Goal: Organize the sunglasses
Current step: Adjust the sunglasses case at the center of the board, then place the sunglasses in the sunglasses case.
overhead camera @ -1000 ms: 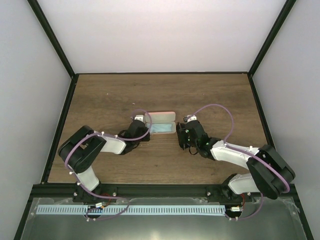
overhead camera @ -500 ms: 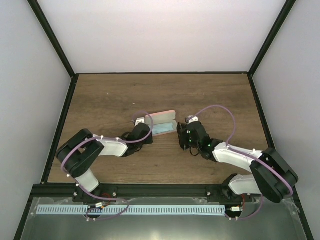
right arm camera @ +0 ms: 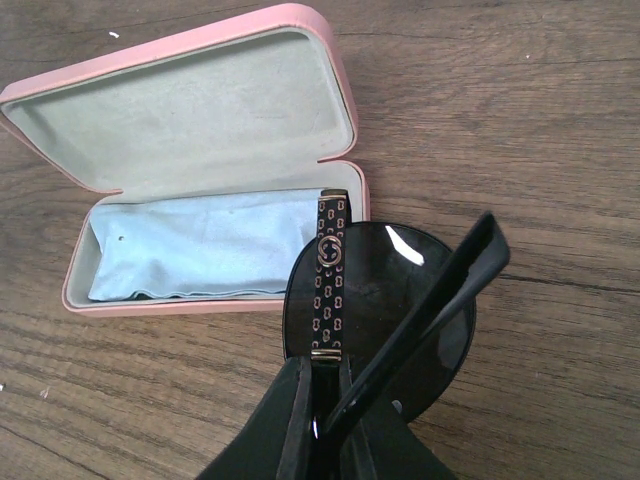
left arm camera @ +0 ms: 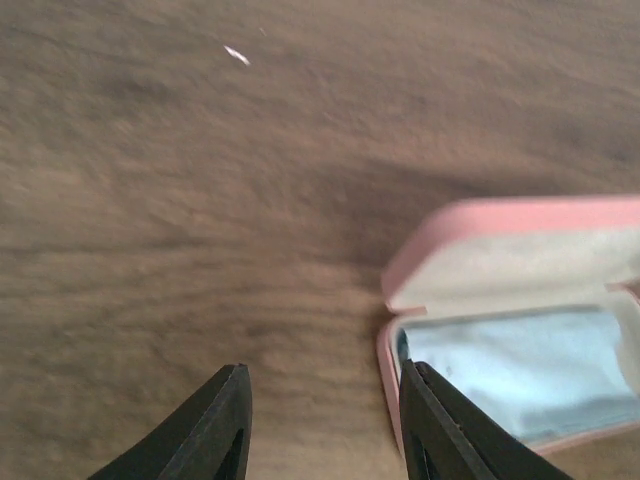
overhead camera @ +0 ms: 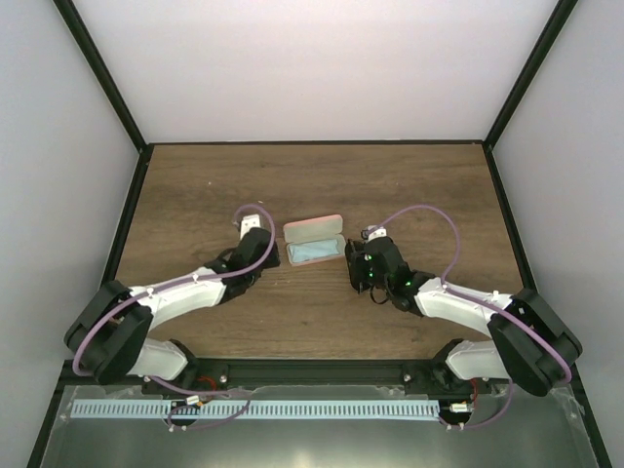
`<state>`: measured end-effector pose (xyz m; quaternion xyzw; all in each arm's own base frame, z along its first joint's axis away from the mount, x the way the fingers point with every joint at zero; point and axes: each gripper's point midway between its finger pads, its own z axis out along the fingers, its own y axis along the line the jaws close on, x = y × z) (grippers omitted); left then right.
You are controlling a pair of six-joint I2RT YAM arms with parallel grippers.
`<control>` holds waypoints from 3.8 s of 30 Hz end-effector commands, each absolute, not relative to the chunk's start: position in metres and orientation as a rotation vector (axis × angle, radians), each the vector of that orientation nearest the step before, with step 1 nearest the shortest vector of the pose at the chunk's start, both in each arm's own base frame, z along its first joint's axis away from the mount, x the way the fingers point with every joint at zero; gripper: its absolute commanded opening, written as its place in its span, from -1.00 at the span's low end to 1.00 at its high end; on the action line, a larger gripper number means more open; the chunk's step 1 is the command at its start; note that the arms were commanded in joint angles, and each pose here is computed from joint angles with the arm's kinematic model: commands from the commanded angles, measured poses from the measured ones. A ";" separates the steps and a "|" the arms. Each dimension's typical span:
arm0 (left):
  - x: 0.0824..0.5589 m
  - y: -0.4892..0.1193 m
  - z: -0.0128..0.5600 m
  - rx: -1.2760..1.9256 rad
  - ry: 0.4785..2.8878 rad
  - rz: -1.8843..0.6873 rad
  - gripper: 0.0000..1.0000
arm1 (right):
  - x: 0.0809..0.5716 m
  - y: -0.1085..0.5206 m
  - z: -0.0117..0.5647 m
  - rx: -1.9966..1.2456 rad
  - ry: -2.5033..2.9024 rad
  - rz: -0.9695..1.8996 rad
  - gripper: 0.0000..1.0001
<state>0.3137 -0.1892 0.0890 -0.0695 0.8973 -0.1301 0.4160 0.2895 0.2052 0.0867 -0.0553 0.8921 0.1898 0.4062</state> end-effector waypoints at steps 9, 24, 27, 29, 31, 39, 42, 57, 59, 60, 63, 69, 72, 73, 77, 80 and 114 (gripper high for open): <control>0.388 -0.135 0.093 -0.257 2.240 -0.325 -0.14 | 0.292 0.213 0.096 -0.133 2.216 0.525 -0.87; 0.459 -0.207 0.068 -0.030 2.348 -0.693 -0.19 | 0.289 0.210 0.099 -0.124 2.212 0.532 -0.87; 0.464 -0.219 0.061 0.007 2.362 -0.743 -0.19 | 0.287 0.214 0.100 -0.128 2.210 0.566 -0.87; 0.464 -0.227 0.053 0.029 2.379 -0.767 -0.20 | 0.285 0.214 0.098 -0.121 2.216 0.577 -0.87; 0.464 -0.233 0.049 0.044 2.387 -0.779 -0.20 | 0.283 0.215 0.096 -0.129 2.218 0.595 -0.87; 0.454 -0.247 0.039 0.089 2.402 -0.809 -0.24 | 0.281 0.228 0.083 -0.161 2.272 0.640 -0.87; 0.444 -0.251 0.033 0.108 2.413 -0.814 -0.26 | 0.283 0.228 0.081 -0.152 2.274 0.639 -0.87; 0.391 -0.251 0.010 0.114 2.464 -0.858 -0.28 | 0.296 0.228 0.096 -0.113 2.254 0.602 -0.87; 0.383 -0.253 0.010 0.117 2.467 -0.877 -0.28 | 0.296 0.228 0.100 -0.110 2.246 0.602 -0.87; 0.381 -0.255 0.012 0.121 2.465 -0.882 -0.28 | 0.297 0.228 0.102 -0.108 2.242 0.602 -0.87; 0.375 -0.256 0.016 0.125 2.462 -0.885 -0.28 | 0.298 0.228 0.105 -0.108 2.235 0.602 -0.87; 0.361 -0.264 0.029 0.146 2.451 -0.918 -0.28 | 0.302 0.230 0.111 -0.097 2.227 0.600 -0.87; 0.358 -0.261 0.024 0.134 2.464 -0.893 -0.28 | 0.304 0.232 0.118 -0.095 2.208 0.612 -0.87; 0.357 -0.259 0.021 0.128 2.473 -0.882 -0.28 | 0.305 0.232 0.120 -0.092 2.204 0.614 -0.87; 0.356 -0.259 0.015 0.122 2.487 -0.886 -0.28 | 0.309 0.235 0.123 -0.089 2.200 0.618 -0.87; 0.355 -0.259 0.014 0.119 2.489 -0.891 -0.28 | 0.314 0.240 0.125 -0.076 2.197 0.630 -0.87; 0.355 -0.258 0.018 0.133 2.482 -0.877 -0.28 | 0.359 0.289 0.104 0.185 2.230 0.843 -0.87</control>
